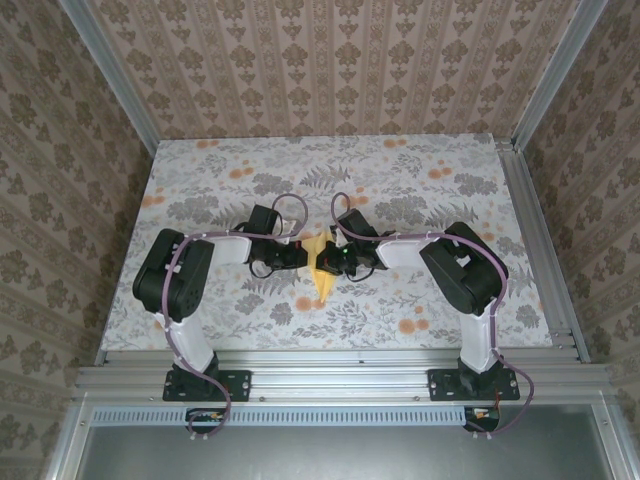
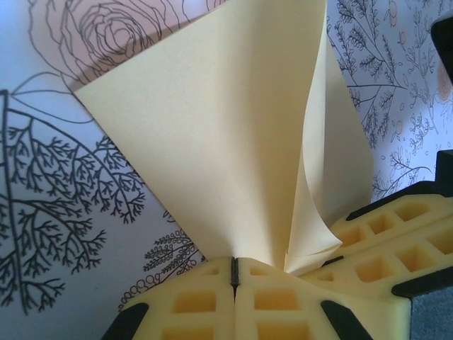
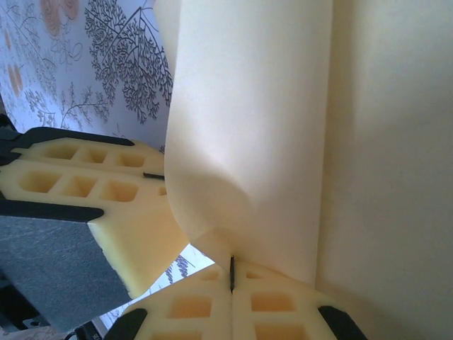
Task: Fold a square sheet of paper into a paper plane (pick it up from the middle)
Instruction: Fourth fold the wing at the center of the table.
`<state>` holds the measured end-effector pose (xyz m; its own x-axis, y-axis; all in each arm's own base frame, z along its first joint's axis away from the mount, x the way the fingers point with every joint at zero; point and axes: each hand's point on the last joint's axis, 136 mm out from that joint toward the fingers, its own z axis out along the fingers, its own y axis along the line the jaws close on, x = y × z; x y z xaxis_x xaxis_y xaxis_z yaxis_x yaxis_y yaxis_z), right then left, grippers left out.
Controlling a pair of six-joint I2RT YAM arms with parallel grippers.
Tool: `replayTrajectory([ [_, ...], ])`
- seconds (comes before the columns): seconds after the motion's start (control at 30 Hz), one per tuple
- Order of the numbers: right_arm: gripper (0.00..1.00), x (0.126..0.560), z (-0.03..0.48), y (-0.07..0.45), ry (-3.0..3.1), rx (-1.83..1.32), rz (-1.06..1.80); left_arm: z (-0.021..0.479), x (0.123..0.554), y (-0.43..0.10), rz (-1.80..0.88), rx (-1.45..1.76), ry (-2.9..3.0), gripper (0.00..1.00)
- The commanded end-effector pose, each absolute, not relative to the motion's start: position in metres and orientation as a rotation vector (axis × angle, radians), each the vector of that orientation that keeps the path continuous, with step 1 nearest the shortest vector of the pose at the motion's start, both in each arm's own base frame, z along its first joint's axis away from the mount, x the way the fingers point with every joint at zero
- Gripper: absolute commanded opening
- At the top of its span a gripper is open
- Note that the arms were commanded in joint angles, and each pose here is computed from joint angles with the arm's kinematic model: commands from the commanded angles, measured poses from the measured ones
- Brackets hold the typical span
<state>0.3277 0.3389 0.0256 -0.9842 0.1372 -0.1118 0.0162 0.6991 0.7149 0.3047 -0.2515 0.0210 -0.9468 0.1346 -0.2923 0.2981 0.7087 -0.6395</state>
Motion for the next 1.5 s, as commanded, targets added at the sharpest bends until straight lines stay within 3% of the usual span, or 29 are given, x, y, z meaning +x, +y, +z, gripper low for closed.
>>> replayTrajectory([
  [0.0,0.0,0.325,0.023,0.345,2.773,0.109,1.167,0.011,0.305,-0.252,-1.054,0.35,2.719,0.0],
  [0.87,0.0,0.319,0.008,0.351,2.818,0.077,1.143,0.005,0.297,-0.248,-1.038,0.363,2.742,0.0],
  [1.47,0.17,0.31,-0.01,0.343,2.849,0.07,1.111,0.053,0.316,-0.253,-1.061,0.363,2.634,0.0],
])
